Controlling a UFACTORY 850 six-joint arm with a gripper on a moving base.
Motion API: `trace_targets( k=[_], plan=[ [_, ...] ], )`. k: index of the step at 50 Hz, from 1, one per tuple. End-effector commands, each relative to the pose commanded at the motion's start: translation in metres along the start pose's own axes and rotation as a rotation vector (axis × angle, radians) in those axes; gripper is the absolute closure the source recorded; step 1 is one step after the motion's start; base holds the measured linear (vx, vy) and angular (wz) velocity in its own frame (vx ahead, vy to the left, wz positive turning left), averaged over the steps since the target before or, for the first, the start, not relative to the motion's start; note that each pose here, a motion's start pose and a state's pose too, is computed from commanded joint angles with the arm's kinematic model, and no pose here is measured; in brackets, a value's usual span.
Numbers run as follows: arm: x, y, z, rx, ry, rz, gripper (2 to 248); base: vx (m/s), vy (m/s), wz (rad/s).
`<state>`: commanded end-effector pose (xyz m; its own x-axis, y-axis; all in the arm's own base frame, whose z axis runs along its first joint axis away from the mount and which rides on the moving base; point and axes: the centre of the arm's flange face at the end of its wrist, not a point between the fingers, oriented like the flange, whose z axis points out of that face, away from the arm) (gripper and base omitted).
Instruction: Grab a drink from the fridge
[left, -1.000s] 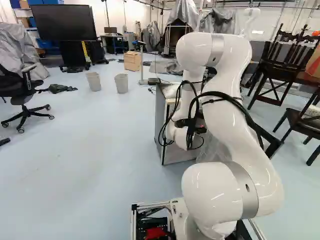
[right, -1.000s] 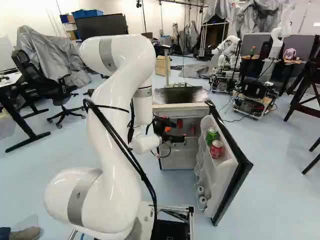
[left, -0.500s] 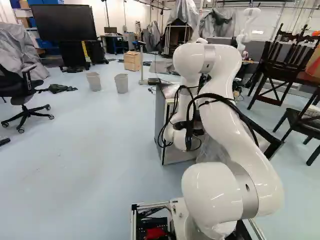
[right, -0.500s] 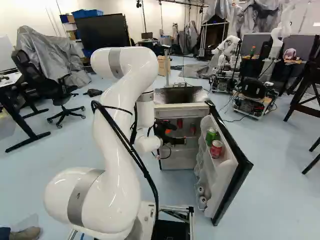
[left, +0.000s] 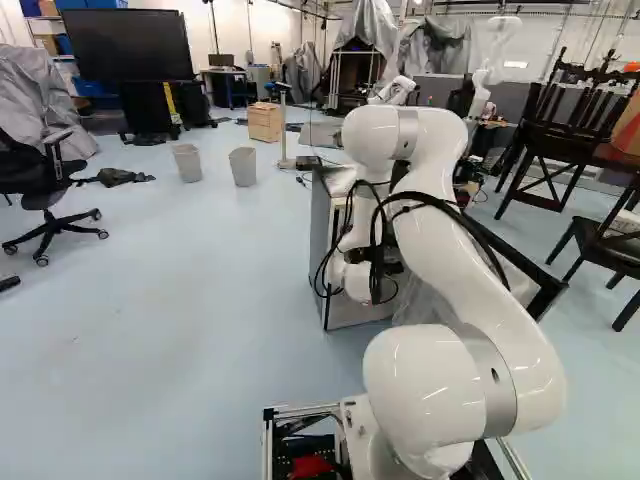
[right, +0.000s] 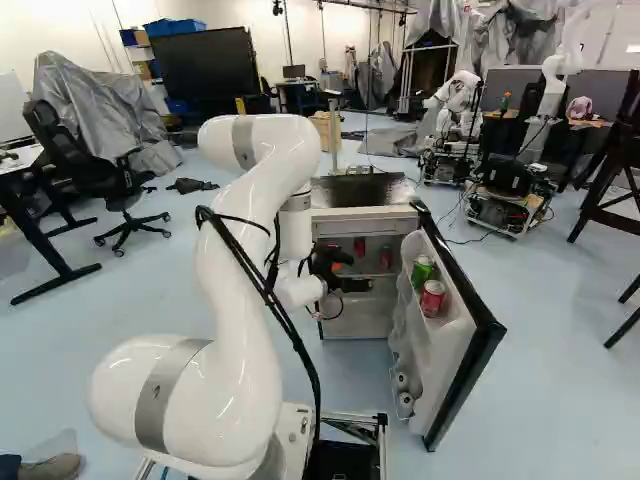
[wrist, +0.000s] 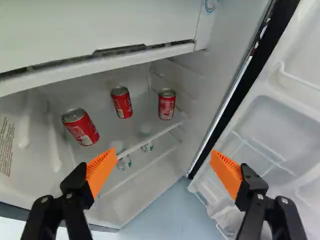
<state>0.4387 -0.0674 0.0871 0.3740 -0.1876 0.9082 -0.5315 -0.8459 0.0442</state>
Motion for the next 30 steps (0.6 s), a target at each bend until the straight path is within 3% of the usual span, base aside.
trace_targets(
  k=[9,30],
  plan=[
    [-0.008,-0.002,0.01,-0.002,-0.002,0.0,3,0.0,0.0,0.0],
    [-0.007,-0.005,0.023,-0.007,0.012,0.011,3,0.0,0.0,0.0]
  ],
)
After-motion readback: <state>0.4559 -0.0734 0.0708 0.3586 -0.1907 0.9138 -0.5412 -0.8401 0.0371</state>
